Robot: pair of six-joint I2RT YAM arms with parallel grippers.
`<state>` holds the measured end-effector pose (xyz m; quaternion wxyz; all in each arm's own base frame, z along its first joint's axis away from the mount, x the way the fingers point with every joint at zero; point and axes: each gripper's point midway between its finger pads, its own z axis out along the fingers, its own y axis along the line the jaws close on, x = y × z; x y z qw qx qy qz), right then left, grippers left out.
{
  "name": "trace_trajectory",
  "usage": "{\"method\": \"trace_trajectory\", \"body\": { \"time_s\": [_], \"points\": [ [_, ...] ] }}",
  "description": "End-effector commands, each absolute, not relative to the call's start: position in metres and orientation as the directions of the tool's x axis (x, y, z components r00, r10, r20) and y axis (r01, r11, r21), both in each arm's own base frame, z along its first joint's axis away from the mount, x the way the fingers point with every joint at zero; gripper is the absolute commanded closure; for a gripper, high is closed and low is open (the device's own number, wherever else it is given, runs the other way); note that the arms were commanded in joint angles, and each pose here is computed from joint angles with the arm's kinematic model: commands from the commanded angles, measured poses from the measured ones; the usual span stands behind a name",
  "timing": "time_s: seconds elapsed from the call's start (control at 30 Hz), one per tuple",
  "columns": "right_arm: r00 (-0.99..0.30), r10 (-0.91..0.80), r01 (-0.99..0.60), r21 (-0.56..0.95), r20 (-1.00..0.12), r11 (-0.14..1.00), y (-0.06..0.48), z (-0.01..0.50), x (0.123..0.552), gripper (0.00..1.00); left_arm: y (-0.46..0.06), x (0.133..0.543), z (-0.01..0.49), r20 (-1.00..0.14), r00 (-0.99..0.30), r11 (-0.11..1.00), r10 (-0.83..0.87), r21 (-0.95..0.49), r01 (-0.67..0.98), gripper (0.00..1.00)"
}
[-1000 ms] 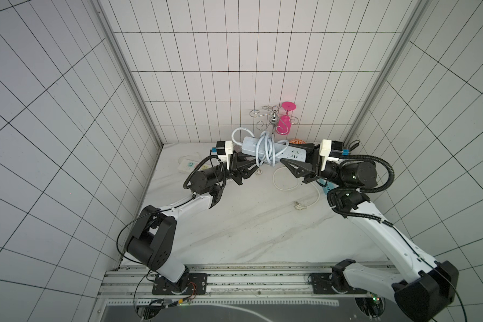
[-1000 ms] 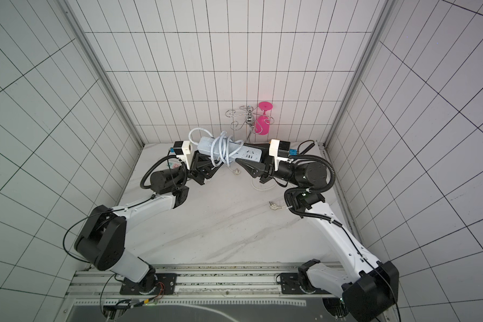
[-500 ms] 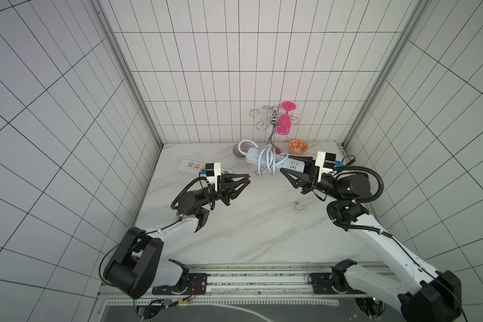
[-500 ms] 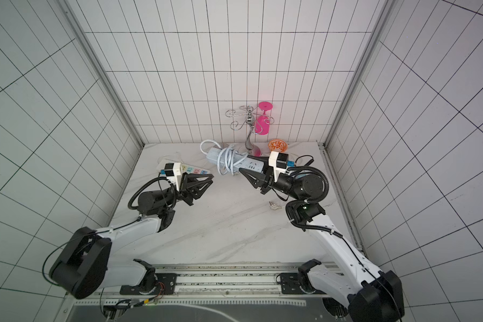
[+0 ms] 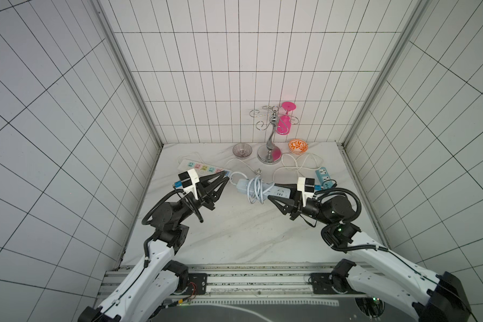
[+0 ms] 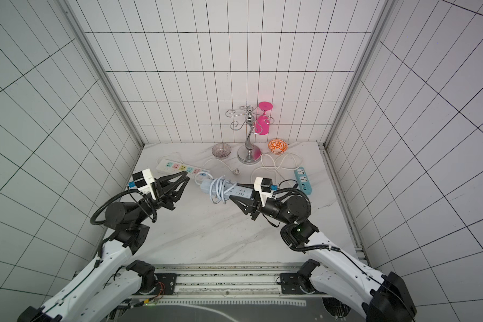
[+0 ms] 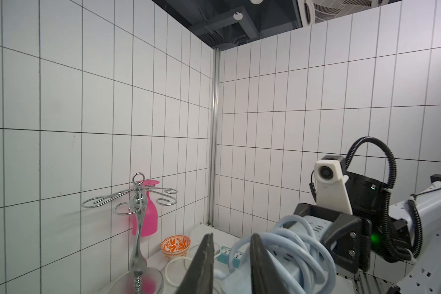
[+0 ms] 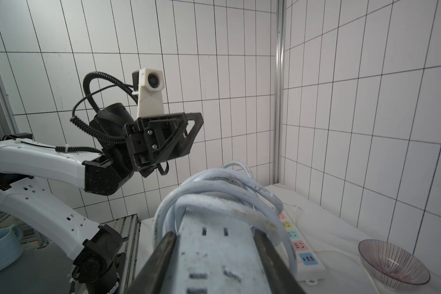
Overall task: Wrap the cord around the power strip
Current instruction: Place the power strip at the center of the board.
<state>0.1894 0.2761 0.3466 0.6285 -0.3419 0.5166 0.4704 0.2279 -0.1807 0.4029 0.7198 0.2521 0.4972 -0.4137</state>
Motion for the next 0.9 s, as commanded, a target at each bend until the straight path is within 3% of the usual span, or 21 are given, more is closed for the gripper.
{"method": "trace_trajectory", "body": {
  "time_s": [0.0, 0.37, 0.6, 0.87],
  "points": [
    [0.035, 0.268, -0.934, 0.064, -0.963, 0.351, 0.276, 0.337, 0.178, 1.00, -0.170, 0.254, 0.379, -0.975, 0.075, 0.665, -0.211, -0.087, 0.742, 0.76],
    [-0.197, 0.271, -0.931, 0.266, -0.942, 0.249, 0.302, 0.266, 0.168, 1.00, -0.140, 0.260, 0.379, -0.991, 0.107, 0.816, -0.082, -0.005, 0.578, 0.74],
    [-0.271, 0.267, -0.920, 0.331, -0.925, 0.209, 0.319, 0.238, 0.179, 1.00, -0.138, 0.260, 0.367, -0.993, 0.100, 0.828, -0.057, 0.008, 0.560, 0.73],
    [-0.335, 0.321, -0.886, 0.412, -0.886, 0.211, 0.302, 0.216, 0.201, 1.00, -0.139, 0.266, 0.348, -0.996, 0.072, 0.833, -0.045, 0.003, 0.554, 0.72]
  ]
}}
